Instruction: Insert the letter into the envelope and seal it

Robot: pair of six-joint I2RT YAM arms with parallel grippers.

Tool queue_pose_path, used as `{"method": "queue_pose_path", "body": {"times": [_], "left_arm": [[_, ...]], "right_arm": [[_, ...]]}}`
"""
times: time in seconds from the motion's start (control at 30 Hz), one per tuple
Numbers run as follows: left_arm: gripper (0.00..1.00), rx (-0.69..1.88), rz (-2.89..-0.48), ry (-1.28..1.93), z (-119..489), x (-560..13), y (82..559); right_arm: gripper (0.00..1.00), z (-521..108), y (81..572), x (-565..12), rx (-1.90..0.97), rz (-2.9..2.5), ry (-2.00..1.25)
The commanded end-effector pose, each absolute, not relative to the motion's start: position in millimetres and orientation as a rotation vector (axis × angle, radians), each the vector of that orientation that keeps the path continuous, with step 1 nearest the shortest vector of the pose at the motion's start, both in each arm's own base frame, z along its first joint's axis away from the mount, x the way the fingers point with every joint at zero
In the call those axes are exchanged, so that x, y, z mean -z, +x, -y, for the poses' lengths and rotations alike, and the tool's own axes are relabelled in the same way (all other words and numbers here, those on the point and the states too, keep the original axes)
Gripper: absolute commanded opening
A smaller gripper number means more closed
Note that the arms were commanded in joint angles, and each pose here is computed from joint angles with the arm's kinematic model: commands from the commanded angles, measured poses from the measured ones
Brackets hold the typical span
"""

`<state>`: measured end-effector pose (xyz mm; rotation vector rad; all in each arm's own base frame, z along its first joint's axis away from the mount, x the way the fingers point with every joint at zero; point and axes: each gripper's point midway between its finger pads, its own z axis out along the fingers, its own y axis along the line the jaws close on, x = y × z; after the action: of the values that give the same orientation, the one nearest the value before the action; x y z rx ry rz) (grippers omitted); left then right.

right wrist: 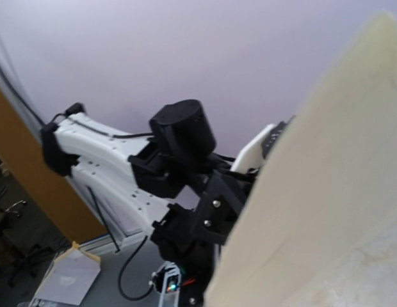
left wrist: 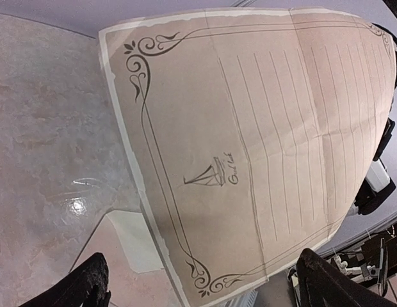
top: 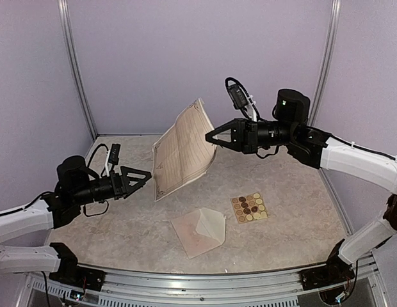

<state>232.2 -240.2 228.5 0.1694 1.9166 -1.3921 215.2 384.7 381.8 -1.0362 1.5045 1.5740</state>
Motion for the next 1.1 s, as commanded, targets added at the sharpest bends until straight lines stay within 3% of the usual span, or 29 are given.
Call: {"method": "queue_pose_path", "body": {"times": [0.0, 0.2, 0.27, 0.37, 0.57, 0.77, 0.87, 1.07], "left_arm": [[0.97, 1.477, -1.783, 0.256, 257, -270, 227], [0.92, 1.528, -1.734, 0.279, 264, -284, 223], [0.81, 1.533, -1.726, 0.273, 263, -284, 222], [0.56, 1.538, -1.717, 0.250, 260, -284, 222], [0.21, 1.541, -1.700, 0.210, 254, -283, 220], [0.00, 1.534, -1.696, 0.190, 252, -280, 221], [0.00, 1.528, -1.700, 0.187, 253, -279, 222], [0.00, 1.505, -1.683, 0.210, 259, -284, 222]], "right_arm": [[0.00, -380, 191, -398, -1.628, -1.395, -1.110], [0.00, -376, 183, -401, -1.633, -1.370, -1.121], [0.00, -375, 183, -401, -1.628, -1.372, -1.113], [0.00, -374, 185, -399, -1.620, -1.393, -1.097], [0.00, -376, 198, -389, -1.558, -1.460, -1.048], [0.00, -379, 222, -370, -1.439, -1.596, -0.960], [0.00, -383, 222, -369, -1.427, -1.607, -0.953], [0.45, -412, 201, -373, -1.451, -1.581, -1.017]]}}
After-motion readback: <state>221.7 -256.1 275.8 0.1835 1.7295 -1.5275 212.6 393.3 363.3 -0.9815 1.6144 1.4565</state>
